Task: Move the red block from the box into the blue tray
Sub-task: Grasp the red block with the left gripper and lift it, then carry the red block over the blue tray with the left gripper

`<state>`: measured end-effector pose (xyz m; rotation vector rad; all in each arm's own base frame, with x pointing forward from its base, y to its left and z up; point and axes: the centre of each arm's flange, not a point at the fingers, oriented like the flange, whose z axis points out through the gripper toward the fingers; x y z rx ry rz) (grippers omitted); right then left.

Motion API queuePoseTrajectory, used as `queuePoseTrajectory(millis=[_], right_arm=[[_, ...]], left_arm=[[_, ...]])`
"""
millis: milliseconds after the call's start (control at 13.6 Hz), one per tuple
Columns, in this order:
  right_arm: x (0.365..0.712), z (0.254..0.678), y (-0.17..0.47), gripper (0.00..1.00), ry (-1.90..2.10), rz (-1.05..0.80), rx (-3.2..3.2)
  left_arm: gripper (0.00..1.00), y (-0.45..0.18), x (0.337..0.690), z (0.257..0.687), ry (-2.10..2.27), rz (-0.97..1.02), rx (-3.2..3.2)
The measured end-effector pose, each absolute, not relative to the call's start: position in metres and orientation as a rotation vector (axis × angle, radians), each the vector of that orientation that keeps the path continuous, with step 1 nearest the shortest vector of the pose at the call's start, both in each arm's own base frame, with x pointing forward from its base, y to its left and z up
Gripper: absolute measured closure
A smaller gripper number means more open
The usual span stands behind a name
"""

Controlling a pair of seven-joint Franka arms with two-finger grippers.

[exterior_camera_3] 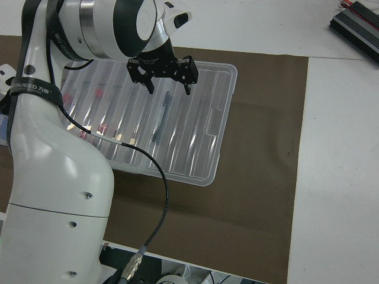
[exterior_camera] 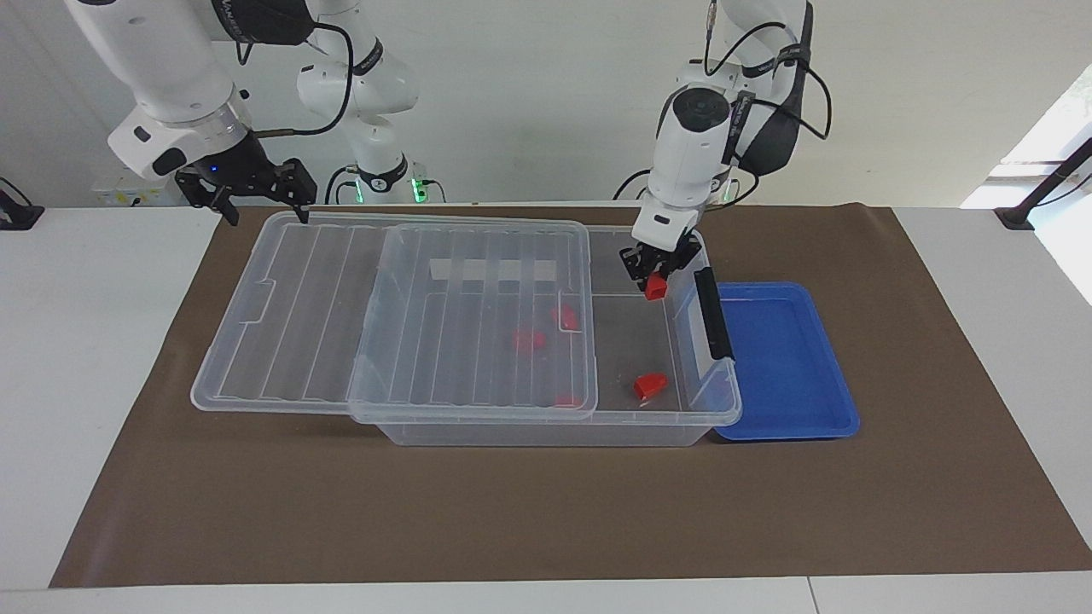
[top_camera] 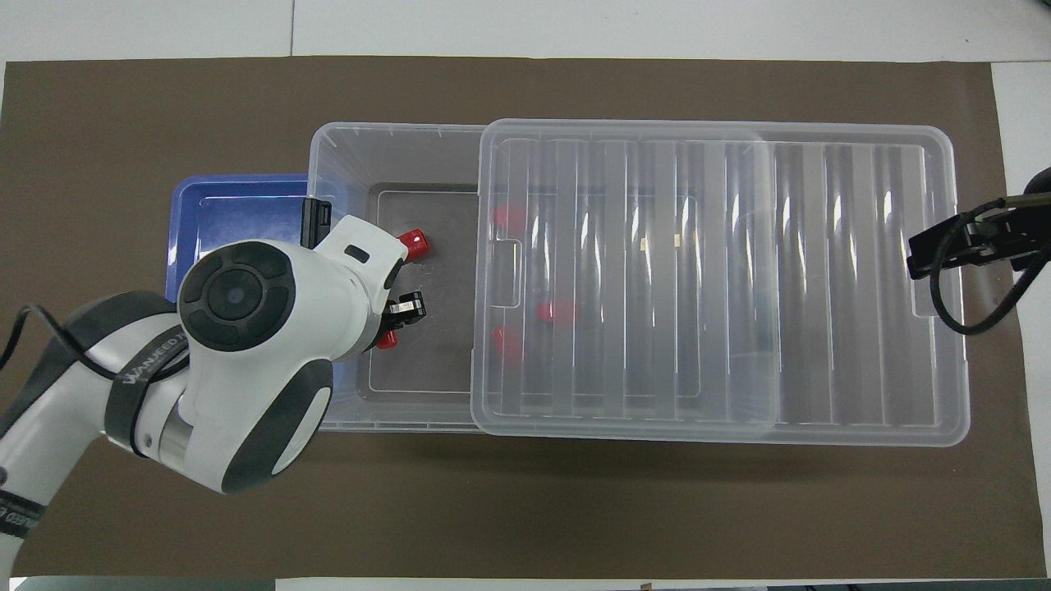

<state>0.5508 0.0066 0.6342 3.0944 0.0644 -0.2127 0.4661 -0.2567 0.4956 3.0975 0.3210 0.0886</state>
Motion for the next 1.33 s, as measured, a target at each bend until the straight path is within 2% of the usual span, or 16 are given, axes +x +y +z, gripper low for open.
queuePoseTrajectory(millis=[221, 590, 738, 811, 1180, 1254, 1328], right_arm=[[0.551, 0.634, 0.006, 0.0, 0.062, -0.21, 3.095], [0.561, 0.637, -0.016, 0.0, 0.037, -0.102, 3.099], [0.565, 0.628, -0.041, 0.21, 0.094, -0.108, 3.098], [0.567, 0.62, -0.058, 0.35, 0.114, -0.119, 3.096], [0.567, 0.564, -0.142, 0.92, 0.151, -0.139, 3.093], [0.567, 0.545, -0.142, 0.99, 0.151, -0.153, 3.095], [0.568, 0.533, -0.14, 0.99, 0.158, -0.157, 3.096]], left_arm=[[0.65, -0.205, 0.486, 0.517, 0.273, 0.127, 3.1], [0.65, -0.092, 0.525, 0.501, 0.061, 0.144, 3.133], [0.65, -0.075, 0.533, 0.464, 0.019, 0.133, 3.137], [0.65, -0.074, 0.537, 0.44, 0.004, 0.131, 3.137], [0.65, -0.074, 0.558, 0.345, -0.034, 0.117, 3.131], [0.65, -0.075, 0.562, 0.324, -0.055, 0.11, 3.129], [0.65, -0.074, 0.564, 0.316, -0.082, 0.116, 3.128]])
